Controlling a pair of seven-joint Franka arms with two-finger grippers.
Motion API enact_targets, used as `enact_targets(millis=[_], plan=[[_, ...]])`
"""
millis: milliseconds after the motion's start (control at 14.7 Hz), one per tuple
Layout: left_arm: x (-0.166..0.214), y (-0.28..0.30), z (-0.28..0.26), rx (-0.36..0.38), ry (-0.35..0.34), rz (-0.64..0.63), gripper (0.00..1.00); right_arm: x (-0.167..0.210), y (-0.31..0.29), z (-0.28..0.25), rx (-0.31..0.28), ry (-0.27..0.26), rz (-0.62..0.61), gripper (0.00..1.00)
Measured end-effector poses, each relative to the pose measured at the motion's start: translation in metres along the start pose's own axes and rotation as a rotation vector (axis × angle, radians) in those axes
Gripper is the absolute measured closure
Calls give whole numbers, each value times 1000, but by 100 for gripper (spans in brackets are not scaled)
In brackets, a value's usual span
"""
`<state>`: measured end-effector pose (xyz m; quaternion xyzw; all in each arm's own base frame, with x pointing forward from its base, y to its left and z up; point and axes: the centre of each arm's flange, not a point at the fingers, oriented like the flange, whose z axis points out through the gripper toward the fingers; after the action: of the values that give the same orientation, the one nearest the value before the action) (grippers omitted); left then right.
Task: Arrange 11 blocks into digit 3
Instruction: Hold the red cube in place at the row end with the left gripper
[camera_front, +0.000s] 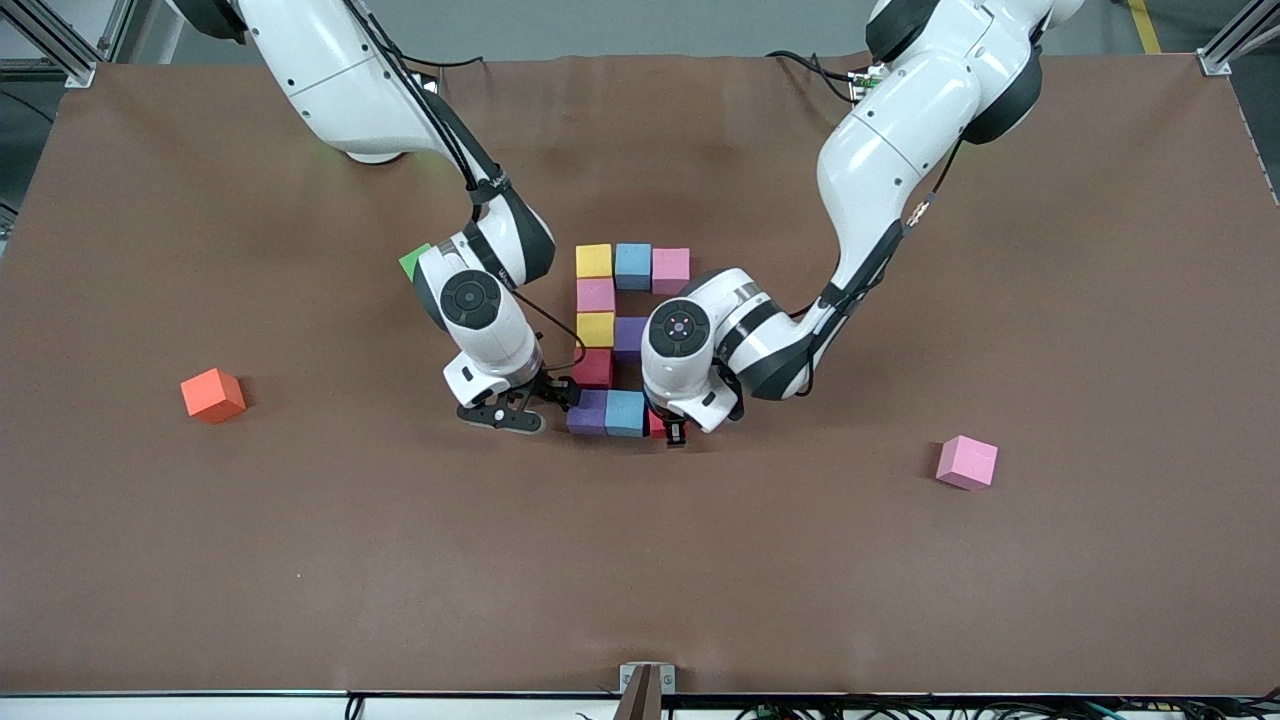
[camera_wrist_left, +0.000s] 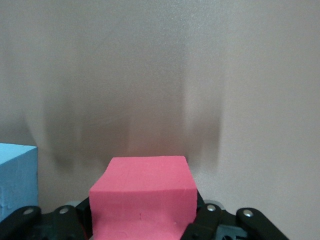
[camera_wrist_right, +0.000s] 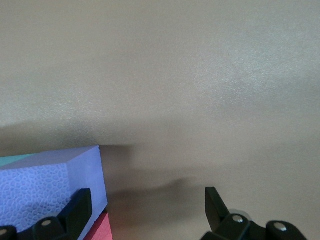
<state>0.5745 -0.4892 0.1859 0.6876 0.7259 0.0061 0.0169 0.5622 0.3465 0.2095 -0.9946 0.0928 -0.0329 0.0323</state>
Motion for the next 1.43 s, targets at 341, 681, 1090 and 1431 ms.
enact_targets(millis=[341,681,1090,1431], plan=[[-2,-2,1,-9,9,6,38,0,0,0,0,0,0,0],[-2,-2,1,-12,12,8,38,0,0,0,0,0,0,0],[-4,-4,0,-16,12,19,38,0,0,1,-1,-1,0,0],[-8,-6,0,-21,6,35,38,0,0,1,-1,0,0,0]])
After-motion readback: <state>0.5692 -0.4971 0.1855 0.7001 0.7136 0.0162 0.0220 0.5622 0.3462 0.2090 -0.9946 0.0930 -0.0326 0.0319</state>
